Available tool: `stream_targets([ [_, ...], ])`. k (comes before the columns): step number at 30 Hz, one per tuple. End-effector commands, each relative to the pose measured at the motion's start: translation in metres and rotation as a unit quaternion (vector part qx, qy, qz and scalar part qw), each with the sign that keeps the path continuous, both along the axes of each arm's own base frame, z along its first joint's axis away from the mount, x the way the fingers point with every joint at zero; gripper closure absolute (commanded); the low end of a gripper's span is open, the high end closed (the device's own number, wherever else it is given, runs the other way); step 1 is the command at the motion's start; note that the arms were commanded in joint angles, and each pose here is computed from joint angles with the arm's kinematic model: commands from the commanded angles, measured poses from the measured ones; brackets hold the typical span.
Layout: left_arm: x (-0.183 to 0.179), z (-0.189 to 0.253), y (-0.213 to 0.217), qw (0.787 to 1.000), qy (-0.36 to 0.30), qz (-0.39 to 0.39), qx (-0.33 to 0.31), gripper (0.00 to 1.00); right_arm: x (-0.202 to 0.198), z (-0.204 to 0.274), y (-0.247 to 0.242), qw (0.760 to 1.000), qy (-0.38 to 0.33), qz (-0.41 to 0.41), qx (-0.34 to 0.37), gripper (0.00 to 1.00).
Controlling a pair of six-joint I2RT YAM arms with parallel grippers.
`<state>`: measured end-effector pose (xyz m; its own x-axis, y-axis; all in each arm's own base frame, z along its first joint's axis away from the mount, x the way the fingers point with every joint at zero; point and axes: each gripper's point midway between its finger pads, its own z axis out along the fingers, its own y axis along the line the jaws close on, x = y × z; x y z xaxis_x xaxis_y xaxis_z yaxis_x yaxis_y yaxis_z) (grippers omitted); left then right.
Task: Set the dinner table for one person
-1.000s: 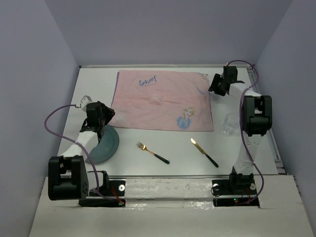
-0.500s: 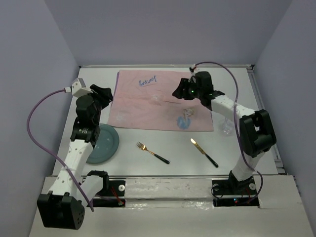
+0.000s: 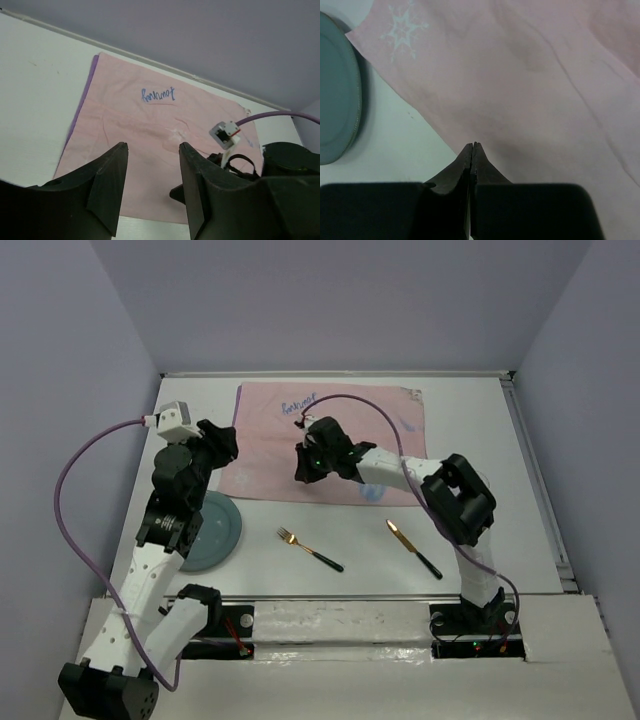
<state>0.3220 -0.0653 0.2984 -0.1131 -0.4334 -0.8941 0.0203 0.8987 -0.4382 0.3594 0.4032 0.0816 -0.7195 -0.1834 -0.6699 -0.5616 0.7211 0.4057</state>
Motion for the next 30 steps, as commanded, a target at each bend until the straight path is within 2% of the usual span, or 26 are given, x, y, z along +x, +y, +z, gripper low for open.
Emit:
stream_targets([
  [1,-0.016,0.041,0.009,0.997,-0.062,0.001,0.042,0.44,-0.005,0.01,0.043,0.998,-0.05,0.039,-0.024,1.0],
  [3,-0.019,0.039,0.013,0.997,-0.065,0.009,0.048,0.44,-0.001,0.016,0.061,0.997,-0.064,0.042,-0.022,1.0],
  [4,-0.02,0.039,0.014,0.996,-0.068,0.013,0.05,0.44,0.002,0.0,0.063,0.997,-0.057,0.042,-0.032,1.0],
  [6,-0.021,0.035,0.014,0.996,-0.071,0.012,0.048,0.43,0.004,0.004,0.082,0.996,-0.074,0.042,-0.031,1.0],
  [7,-0.022,0.034,0.014,0.996,-0.071,0.011,0.048,0.43,0.007,-0.014,0.083,0.996,-0.065,0.039,-0.044,1.0],
  [9,-0.023,0.03,0.012,0.996,-0.068,0.003,0.05,0.44,0.011,-0.015,0.093,0.996,-0.069,0.034,-0.041,1.0],
  [13,-0.028,0.032,0.009,0.996,-0.073,-0.001,0.054,0.43,0.007,-0.038,0.097,0.994,-0.078,0.02,-0.073,1.0],
  [17,-0.032,0.036,0.005,0.995,-0.079,-0.007,0.056,0.43,-0.018,-0.058,0.094,0.992,-0.072,0.009,-0.103,1.0],
  [24,-0.035,0.039,0.001,0.995,-0.083,-0.014,0.053,0.43,-0.055,-0.044,0.104,0.993,-0.069,-0.018,-0.089,1.0],
  [30,-0.037,0.039,0.002,0.995,-0.084,-0.012,0.051,0.43,-0.053,-0.023,0.104,0.993,-0.083,-0.035,-0.078,1.0],
])
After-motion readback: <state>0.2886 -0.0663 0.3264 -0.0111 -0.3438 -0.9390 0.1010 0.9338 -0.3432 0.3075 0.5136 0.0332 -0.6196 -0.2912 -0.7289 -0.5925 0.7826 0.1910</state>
